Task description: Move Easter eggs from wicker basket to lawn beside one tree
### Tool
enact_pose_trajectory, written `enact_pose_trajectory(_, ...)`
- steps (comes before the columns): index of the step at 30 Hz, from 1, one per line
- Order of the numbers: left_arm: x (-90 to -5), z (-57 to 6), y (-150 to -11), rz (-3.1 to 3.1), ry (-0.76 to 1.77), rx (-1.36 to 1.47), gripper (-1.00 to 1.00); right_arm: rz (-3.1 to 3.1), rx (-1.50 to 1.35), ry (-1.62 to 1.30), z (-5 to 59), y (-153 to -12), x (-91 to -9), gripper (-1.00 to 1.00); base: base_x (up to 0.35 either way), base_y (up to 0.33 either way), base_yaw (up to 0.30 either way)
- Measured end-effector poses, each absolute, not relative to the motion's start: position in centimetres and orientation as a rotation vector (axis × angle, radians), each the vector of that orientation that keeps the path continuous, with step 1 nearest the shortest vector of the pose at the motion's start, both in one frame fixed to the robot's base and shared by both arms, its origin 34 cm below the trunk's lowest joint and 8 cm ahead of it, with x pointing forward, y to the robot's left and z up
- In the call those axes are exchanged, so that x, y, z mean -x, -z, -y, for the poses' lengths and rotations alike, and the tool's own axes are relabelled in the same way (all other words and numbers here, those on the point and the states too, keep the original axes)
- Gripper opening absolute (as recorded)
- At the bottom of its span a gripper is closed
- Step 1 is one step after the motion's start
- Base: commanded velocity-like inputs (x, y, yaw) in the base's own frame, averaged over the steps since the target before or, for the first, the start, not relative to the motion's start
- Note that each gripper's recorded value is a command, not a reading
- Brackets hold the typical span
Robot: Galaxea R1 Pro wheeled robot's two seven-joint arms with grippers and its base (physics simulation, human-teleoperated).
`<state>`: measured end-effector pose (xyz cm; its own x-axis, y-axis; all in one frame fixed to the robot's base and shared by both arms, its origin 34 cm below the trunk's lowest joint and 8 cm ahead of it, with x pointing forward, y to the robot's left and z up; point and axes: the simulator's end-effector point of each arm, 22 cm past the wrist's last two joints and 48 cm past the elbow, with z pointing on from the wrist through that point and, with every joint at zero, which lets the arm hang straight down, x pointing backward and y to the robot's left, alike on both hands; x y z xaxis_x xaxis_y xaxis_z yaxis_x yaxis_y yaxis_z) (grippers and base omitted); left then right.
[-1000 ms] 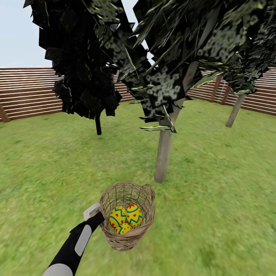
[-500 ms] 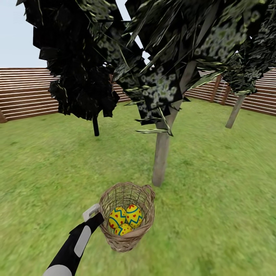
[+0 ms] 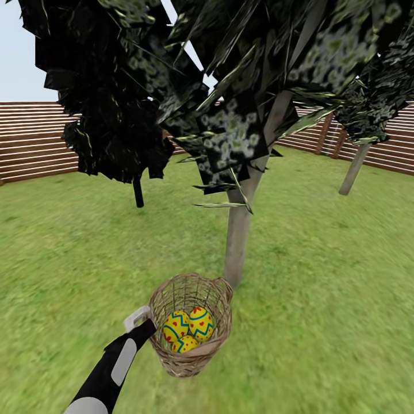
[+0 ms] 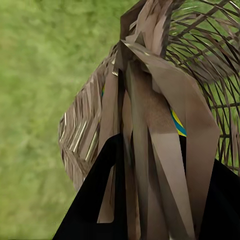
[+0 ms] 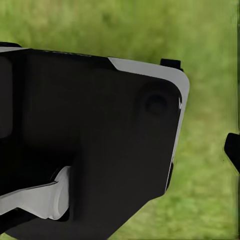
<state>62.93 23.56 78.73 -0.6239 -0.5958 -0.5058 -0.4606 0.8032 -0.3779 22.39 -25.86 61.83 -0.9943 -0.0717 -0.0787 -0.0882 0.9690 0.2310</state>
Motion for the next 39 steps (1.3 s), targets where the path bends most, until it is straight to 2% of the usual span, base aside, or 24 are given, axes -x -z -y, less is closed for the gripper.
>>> enact_pose_trajectory(6, -63.0, -23.5, -78.7, -2.354, 0.282, 0.778, -1.00, -3.048, 0.126, -0.363, 25.8, -61.8, -22.4, 1.00, 0.222, -0.119, 0.000)
enact_pose_trajectory(39, -63.9, -23.2, -76.9, -2.358, 0.288, 0.771, -1.00, -3.047, 0.127, -0.362, 25.9, -60.1, -23.5, 1.00, 0.001, 0.000, 0.000)
